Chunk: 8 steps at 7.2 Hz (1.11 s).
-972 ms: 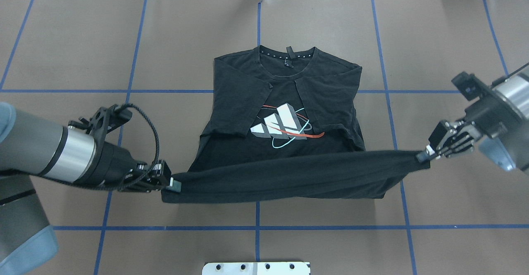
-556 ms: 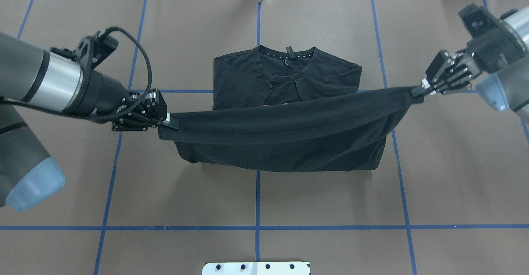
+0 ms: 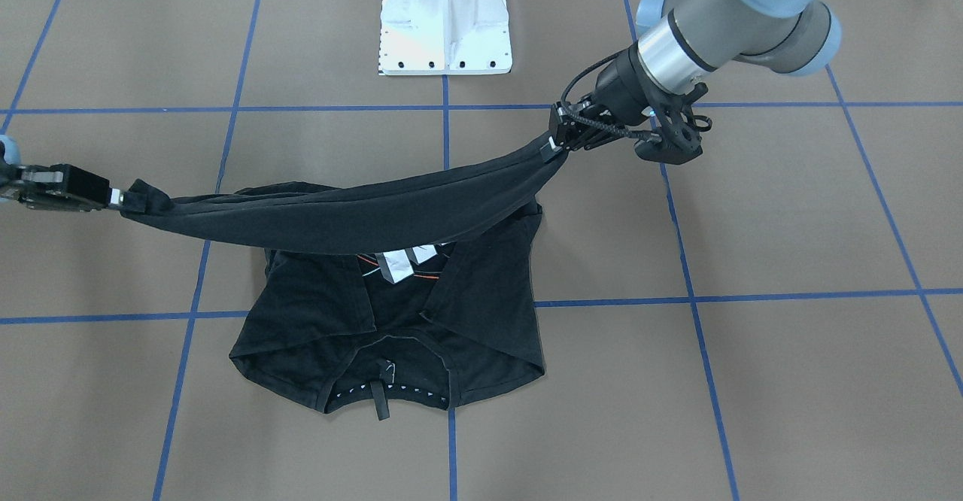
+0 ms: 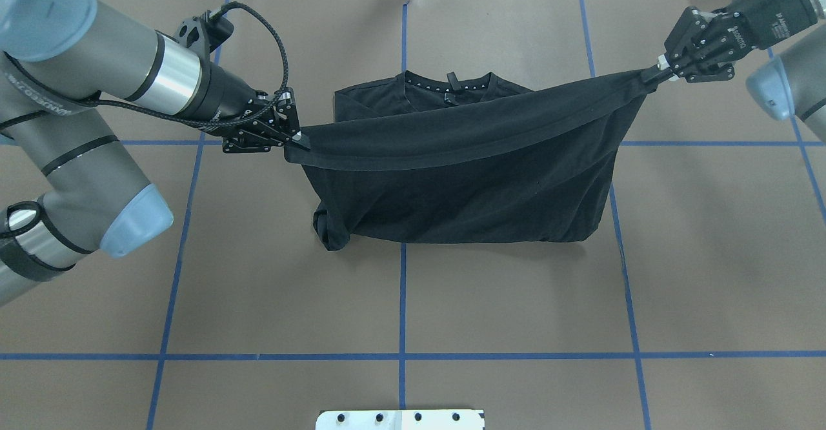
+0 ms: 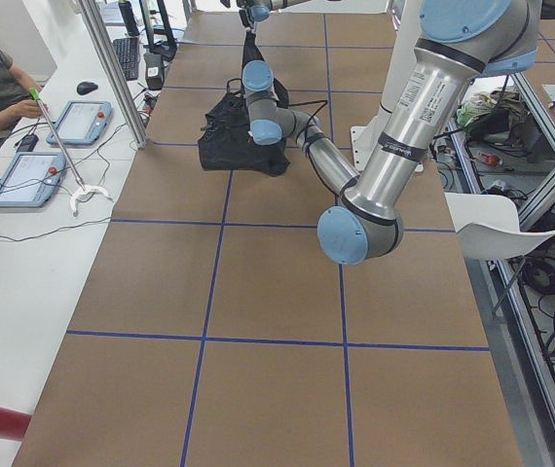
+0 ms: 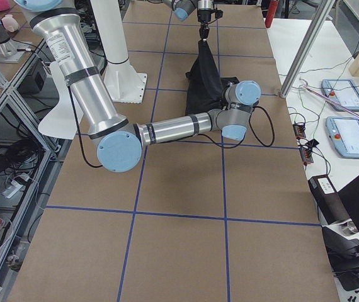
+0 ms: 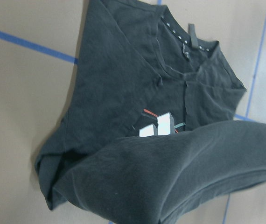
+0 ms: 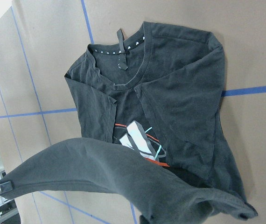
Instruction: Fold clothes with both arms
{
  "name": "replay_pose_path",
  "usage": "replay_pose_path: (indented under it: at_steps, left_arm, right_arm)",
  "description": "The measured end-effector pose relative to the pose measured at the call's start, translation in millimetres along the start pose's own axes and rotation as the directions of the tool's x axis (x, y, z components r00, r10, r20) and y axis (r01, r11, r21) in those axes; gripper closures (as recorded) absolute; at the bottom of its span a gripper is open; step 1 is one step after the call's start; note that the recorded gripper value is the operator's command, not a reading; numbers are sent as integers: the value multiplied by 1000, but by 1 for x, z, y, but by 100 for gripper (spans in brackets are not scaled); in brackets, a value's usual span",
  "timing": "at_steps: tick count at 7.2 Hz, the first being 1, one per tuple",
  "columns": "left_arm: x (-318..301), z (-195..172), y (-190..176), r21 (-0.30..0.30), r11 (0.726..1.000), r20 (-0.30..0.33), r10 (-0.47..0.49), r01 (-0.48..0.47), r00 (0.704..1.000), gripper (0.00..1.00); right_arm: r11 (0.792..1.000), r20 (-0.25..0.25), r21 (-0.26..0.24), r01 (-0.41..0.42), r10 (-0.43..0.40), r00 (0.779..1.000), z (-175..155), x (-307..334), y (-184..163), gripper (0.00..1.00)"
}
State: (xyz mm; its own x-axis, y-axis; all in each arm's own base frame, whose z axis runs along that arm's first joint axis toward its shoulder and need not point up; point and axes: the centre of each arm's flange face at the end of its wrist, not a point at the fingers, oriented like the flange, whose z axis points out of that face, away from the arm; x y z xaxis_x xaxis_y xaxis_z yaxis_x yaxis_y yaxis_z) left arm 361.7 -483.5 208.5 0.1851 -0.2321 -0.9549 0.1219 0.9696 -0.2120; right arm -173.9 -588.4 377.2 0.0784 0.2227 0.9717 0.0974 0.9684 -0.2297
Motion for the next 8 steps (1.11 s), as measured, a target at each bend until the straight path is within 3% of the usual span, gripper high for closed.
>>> replay_pose_path:
  at_steps: [4,8]
  left_arm:
    - [-3,47,-53,110,994,5,-8,8,1000,100]
    - [-10,74,-105,268,963,34,-44,33,998,100]
  right_arm:
    - [997,-32,62,-42,44,999,53,10,-28,100]
    - [985,-56,148,-86,95,994,77,4,-56,100]
